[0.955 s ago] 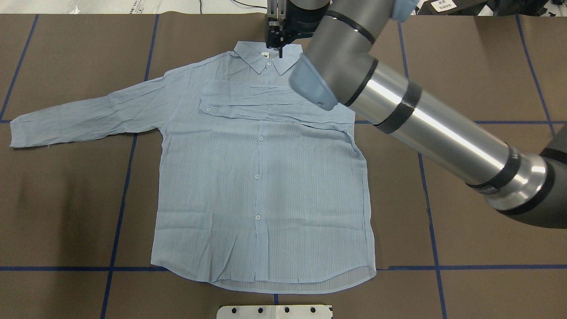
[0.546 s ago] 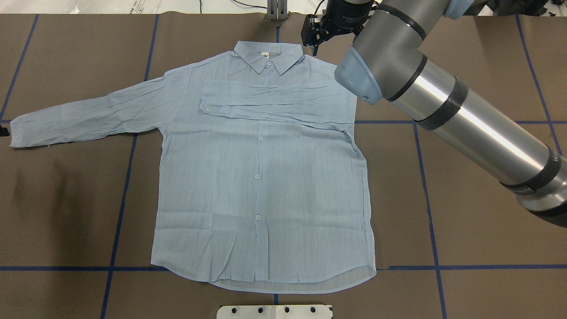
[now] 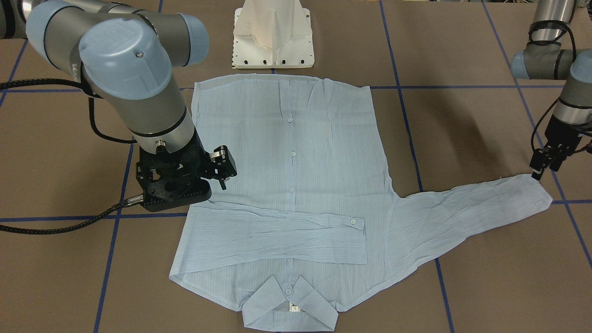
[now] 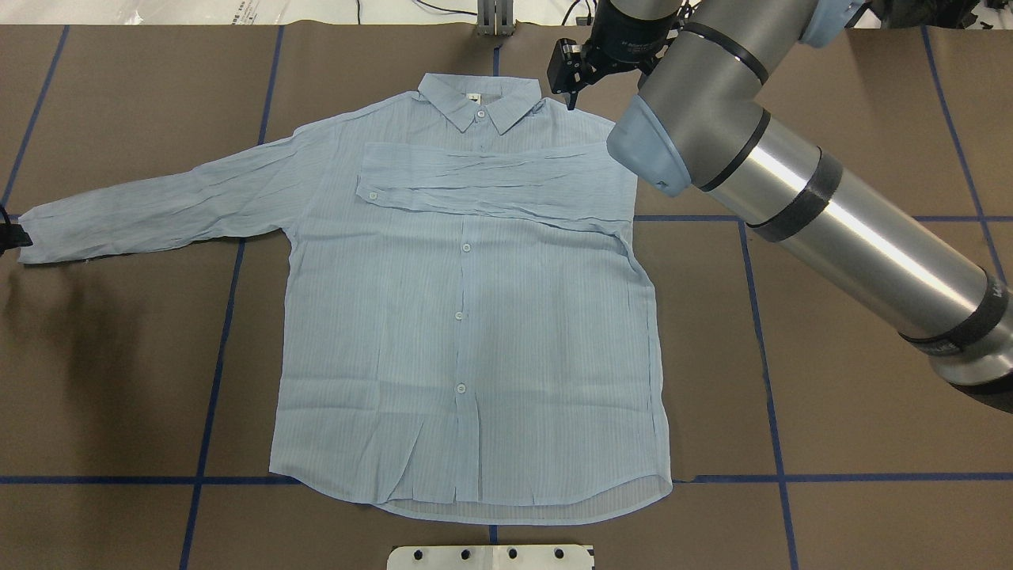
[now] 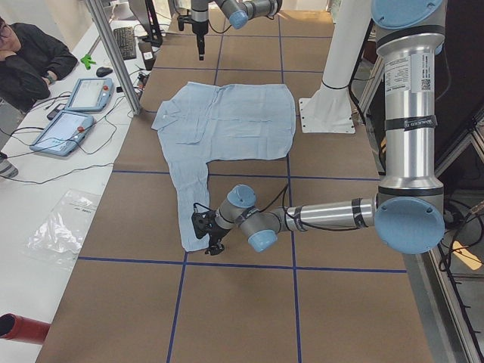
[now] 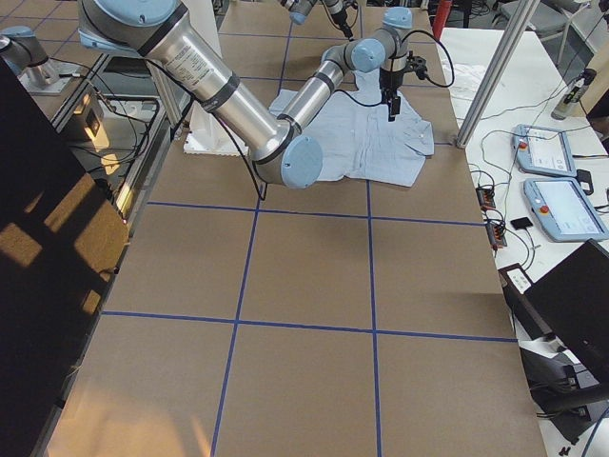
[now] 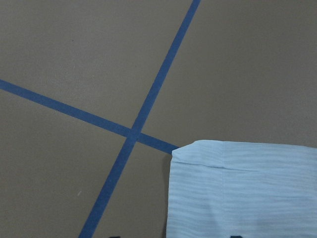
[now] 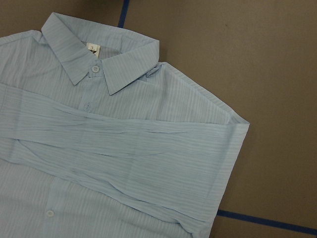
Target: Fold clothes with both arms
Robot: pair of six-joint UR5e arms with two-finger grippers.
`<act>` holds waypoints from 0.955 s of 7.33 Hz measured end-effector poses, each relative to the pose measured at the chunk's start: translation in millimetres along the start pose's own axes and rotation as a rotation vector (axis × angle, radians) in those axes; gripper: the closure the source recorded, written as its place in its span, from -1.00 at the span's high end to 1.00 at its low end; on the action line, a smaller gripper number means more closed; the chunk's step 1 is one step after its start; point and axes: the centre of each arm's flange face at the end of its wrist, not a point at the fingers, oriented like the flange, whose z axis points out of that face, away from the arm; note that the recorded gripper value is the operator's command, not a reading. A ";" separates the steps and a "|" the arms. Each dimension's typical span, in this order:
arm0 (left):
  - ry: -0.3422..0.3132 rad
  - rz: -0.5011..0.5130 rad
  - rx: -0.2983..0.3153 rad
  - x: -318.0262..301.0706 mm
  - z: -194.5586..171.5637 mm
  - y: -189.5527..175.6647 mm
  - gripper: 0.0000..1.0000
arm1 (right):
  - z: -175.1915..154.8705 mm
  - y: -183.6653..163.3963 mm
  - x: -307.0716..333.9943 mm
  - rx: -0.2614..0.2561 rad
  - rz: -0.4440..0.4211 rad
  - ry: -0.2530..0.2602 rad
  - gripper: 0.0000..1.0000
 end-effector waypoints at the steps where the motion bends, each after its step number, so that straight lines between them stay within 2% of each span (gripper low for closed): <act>1: -0.002 0.000 0.000 2.2 4.2 -1.7 0.34 | 1.6 1.3 -2.2 -0.002 -0.001 0.000 1.00; 4: -0.003 0.021 -0.005 5.8 8.5 0.5 0.28 | 7.8 5.0 -6.2 -0.009 -0.005 -0.001 1.00; 7: 0.001 0.034 -0.013 10.8 10.2 6.0 0.14 | 19.6 8.0 3.9 0.008 -0.018 -0.016 1.00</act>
